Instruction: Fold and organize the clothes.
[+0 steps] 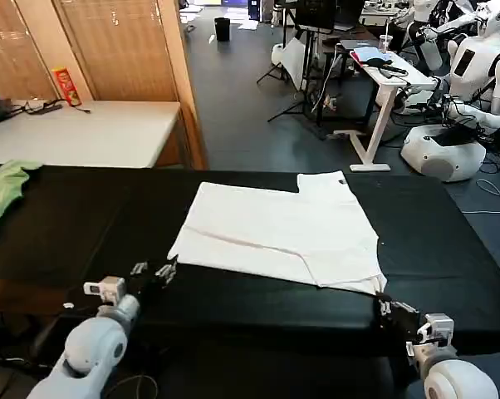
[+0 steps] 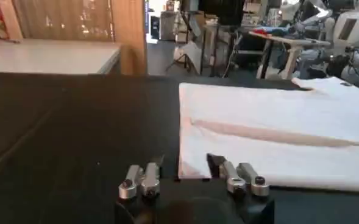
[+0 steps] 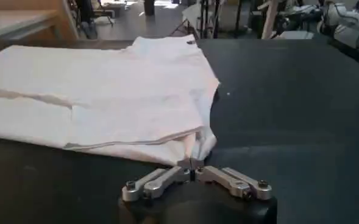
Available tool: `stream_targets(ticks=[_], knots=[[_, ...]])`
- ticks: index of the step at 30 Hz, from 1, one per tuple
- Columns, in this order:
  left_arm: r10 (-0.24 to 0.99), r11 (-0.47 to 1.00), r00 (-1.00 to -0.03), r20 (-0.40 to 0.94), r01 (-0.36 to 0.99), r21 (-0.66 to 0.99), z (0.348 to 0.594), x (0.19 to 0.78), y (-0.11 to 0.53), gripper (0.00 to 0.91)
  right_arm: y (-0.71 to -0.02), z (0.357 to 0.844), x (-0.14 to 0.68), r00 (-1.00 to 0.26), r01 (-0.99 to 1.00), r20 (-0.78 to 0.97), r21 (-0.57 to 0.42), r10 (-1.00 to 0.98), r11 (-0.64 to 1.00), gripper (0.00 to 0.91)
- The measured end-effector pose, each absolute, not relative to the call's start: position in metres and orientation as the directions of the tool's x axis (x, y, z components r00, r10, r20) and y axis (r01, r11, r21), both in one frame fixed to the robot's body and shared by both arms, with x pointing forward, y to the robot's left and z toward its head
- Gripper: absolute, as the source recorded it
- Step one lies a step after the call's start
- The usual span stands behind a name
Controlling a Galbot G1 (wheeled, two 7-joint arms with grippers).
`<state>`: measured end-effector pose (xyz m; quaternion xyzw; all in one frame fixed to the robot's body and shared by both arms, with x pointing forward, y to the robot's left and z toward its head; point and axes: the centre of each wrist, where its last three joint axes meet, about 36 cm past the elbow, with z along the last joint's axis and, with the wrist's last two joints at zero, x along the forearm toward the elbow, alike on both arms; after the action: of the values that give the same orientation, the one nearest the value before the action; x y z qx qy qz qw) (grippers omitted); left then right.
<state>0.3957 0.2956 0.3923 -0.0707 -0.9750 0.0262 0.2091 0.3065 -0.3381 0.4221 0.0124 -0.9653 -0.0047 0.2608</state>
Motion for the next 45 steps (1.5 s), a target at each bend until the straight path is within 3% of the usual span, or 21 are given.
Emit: stream_targets(ticks=[14,37,38,39,45], knots=[[0.111,0.994,-0.892,0.437,0.097,-0.055,0.388,0.389,0.292,0.000,-0.341,0.429,0.302,-0.850,-0.033,0.526,0.013,-0.035,0.999,0.000],[0.018,0.997,-0.871,0.491,0.054,0.060,0.438,0.285,0.279,0.000,-0.338,0.453,0.295,-0.786,-0.128,0.614,-0.059,-0.065,0.990,0.000],[0.015,0.997,-0.868,0.496,0.051,0.060,0.439,0.284,0.280,0.878,-0.337,0.453,0.295,-0.786,-0.129,0.615,-0.059,-0.066,0.990,0.088],[0.015,0.997,-0.867,0.499,0.052,0.060,0.440,0.283,0.280,0.878,-0.337,0.454,0.294,-0.785,-0.130,0.616,-0.059,-0.066,0.990,0.878],[0.007,0.996,-0.860,0.510,0.051,0.073,0.447,0.282,0.280,0.878,-0.336,0.462,0.290,-0.776,-0.128,0.629,-0.073,-0.054,0.989,0.878]])
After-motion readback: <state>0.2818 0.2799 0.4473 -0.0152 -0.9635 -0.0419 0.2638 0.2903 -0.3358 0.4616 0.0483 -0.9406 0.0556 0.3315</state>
